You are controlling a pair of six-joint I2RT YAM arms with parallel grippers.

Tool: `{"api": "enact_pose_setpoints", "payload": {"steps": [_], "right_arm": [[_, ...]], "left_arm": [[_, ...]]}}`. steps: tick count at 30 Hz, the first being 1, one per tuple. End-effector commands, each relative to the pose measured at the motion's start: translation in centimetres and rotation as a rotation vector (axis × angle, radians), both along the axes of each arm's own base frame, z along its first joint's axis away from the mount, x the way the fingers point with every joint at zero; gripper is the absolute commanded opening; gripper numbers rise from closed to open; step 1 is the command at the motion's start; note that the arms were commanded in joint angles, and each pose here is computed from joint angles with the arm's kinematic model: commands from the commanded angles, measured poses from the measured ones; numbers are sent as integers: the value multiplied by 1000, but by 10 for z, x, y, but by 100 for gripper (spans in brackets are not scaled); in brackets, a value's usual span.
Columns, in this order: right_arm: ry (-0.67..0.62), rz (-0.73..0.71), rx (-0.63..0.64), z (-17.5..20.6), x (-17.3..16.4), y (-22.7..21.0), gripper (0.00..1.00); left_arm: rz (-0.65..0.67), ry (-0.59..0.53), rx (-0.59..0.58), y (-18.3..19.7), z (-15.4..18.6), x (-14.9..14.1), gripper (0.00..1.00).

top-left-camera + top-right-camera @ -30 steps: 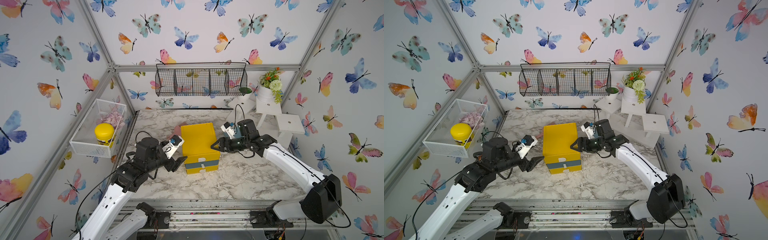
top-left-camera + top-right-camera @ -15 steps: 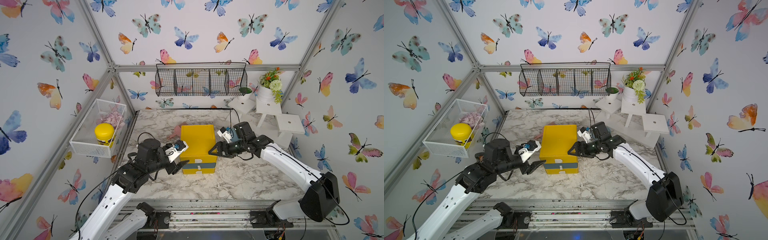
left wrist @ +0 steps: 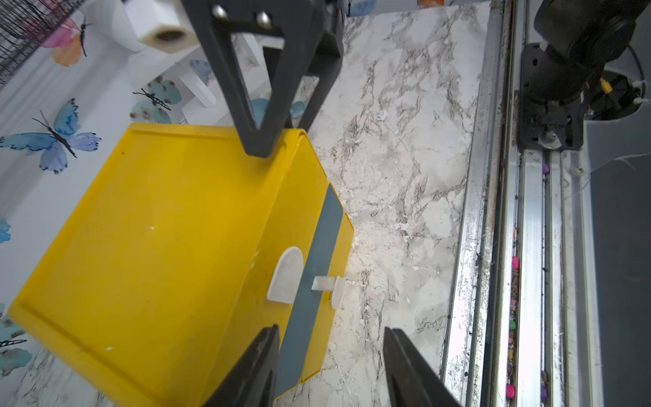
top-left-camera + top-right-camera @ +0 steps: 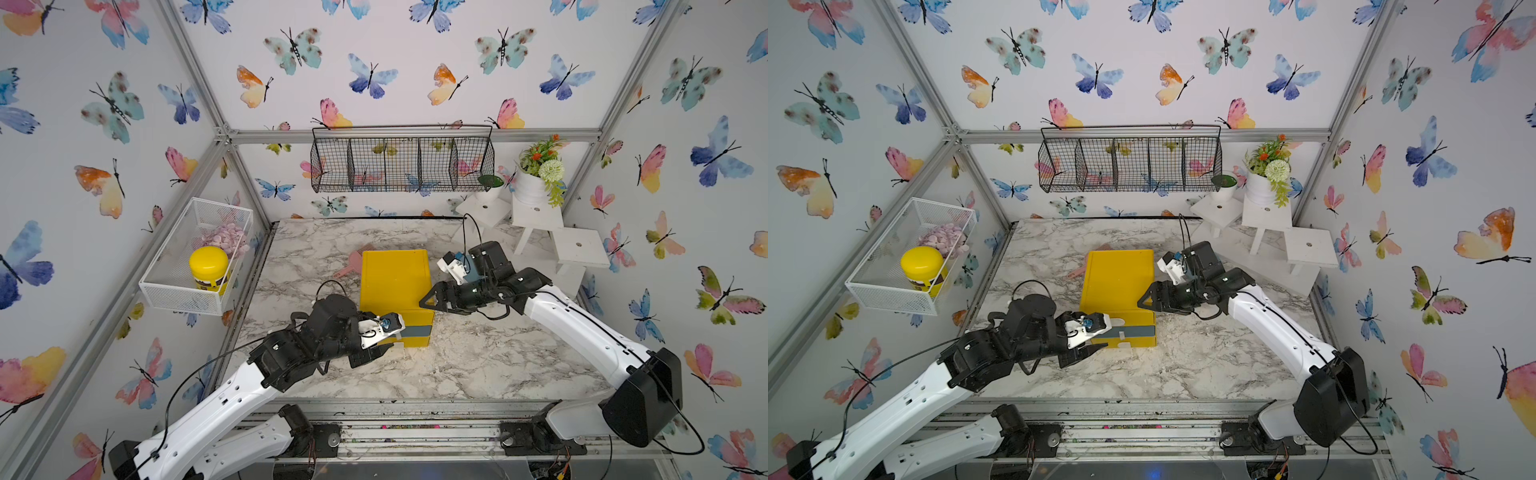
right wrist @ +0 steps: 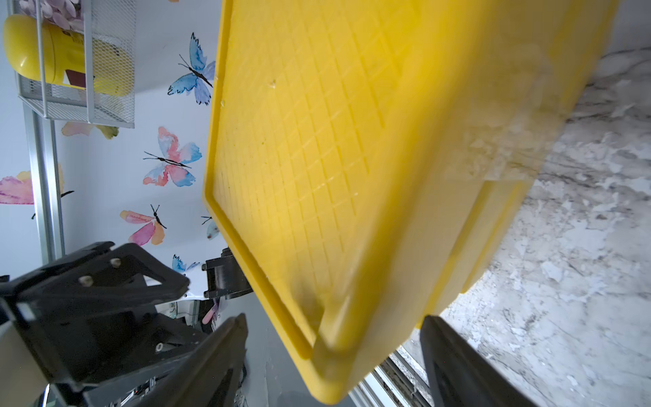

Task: Take the keys out of the drawer
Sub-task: Adjust the storage box at the center of the board, then open the drawer in the storage box.

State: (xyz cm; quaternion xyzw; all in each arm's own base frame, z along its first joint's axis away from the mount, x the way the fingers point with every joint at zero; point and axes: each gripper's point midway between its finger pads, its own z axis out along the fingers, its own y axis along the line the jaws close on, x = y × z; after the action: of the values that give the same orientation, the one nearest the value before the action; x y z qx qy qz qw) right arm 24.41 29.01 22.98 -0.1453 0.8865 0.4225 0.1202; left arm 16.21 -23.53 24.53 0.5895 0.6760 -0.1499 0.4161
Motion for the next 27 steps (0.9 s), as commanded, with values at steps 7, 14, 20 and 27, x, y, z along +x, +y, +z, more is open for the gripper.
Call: {"api": "enact_pose_setpoints", "payload": {"steps": [7, 14, 20, 27], "right_arm": [[-113, -98, -59, 20, 11, -17, 84], [-149, -117, -70, 26, 14, -21, 84], [-159, -114, -65, 29, 14, -21, 84], [-162, -117, -48, 32, 14, -20, 84]], "left_arm": [[107, -91, -38, -14, 4, 27, 58], [108, -53, 14, -18, -15, 29, 59], [91, -45, 30, -24, -22, 32, 59], [130, -50, 73, -25, -35, 42, 60]]}}
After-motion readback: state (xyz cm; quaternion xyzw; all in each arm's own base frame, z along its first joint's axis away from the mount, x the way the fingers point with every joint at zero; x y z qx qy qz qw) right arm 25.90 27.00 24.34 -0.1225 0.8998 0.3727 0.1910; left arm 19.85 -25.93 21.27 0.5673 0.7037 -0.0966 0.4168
